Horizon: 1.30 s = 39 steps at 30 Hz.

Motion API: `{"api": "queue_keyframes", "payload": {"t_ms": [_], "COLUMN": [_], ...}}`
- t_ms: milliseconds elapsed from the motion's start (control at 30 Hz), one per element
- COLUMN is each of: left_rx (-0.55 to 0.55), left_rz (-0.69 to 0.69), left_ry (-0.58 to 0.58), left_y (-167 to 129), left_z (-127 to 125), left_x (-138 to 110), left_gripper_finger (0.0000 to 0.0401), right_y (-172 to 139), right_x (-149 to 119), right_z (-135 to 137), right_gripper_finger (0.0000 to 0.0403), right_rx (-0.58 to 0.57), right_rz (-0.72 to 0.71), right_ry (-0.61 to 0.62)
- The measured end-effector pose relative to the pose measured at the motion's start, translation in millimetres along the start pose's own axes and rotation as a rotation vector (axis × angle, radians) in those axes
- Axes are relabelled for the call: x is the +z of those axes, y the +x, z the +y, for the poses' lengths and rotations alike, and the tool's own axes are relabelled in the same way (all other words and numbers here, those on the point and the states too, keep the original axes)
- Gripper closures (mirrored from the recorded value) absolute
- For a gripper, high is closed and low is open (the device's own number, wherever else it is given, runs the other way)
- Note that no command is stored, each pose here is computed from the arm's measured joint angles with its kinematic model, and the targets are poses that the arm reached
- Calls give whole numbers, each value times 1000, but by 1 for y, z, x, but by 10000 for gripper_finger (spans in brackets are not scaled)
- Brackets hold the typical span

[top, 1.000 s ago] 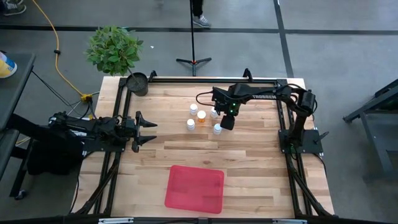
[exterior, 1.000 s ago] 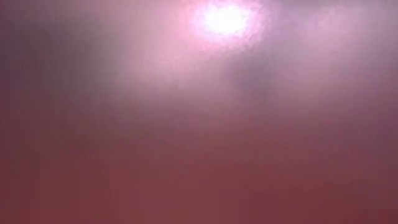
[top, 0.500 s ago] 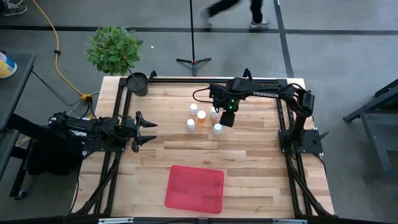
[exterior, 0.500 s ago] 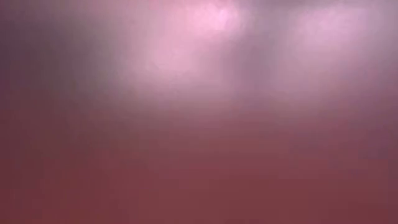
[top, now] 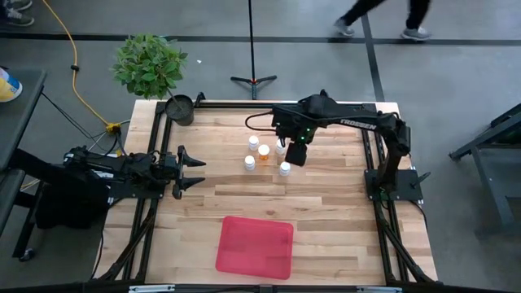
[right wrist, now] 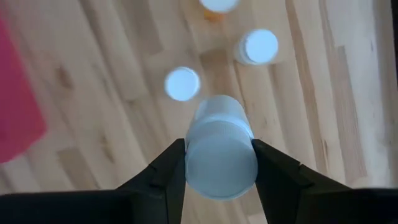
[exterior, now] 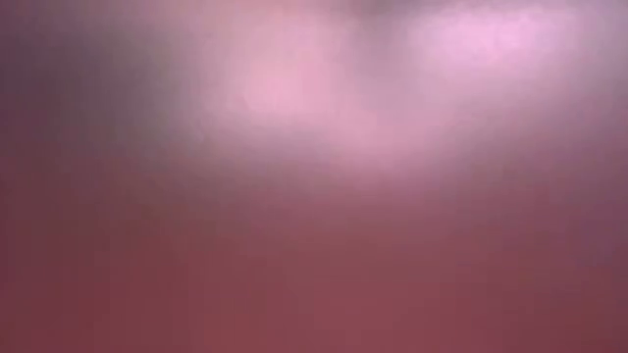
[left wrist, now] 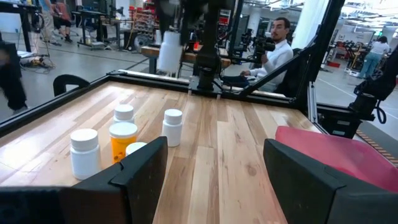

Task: Pick and place pill bottles into a basket
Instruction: Put the white pill bottle into the red bin

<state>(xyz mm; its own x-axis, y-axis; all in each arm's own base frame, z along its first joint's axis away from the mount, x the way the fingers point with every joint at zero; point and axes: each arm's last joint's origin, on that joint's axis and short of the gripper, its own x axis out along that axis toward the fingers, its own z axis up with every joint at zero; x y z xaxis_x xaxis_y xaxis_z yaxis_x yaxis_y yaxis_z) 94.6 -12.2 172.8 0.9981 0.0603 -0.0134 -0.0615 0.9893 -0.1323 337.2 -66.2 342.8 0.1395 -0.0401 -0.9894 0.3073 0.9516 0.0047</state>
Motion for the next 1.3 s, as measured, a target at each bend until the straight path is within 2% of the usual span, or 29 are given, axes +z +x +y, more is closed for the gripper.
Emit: {"api": "queue_keyframes", "payload": {"t_ms": [300,500,833,1067,1300], "left_rx": [0,-9,-52,-59,-125], "left_rz": [0,1,12,15,35], "left_ry": [-1,-10,-29,-55,-58], "left_y": [0,0,0,0,0], "left_z": [0,0,-1,-2,-4], "left_x": [0,0,-1,-1,-2], "left_gripper_finger": [103,103,103,103,103], "right_y": [-37,-42,-40,-10,53], "right_x": [-10,-21,-35,-46,-46], "right_z": [58,103,177,221,260], "right_gripper_finger": [259,259,259,259,259], "right_rx": [82,151,289,284,232], "right_rz": [-96,-147,-333,-295,-142], "right_ry": [-46,-93,-189,-193,-200]}}
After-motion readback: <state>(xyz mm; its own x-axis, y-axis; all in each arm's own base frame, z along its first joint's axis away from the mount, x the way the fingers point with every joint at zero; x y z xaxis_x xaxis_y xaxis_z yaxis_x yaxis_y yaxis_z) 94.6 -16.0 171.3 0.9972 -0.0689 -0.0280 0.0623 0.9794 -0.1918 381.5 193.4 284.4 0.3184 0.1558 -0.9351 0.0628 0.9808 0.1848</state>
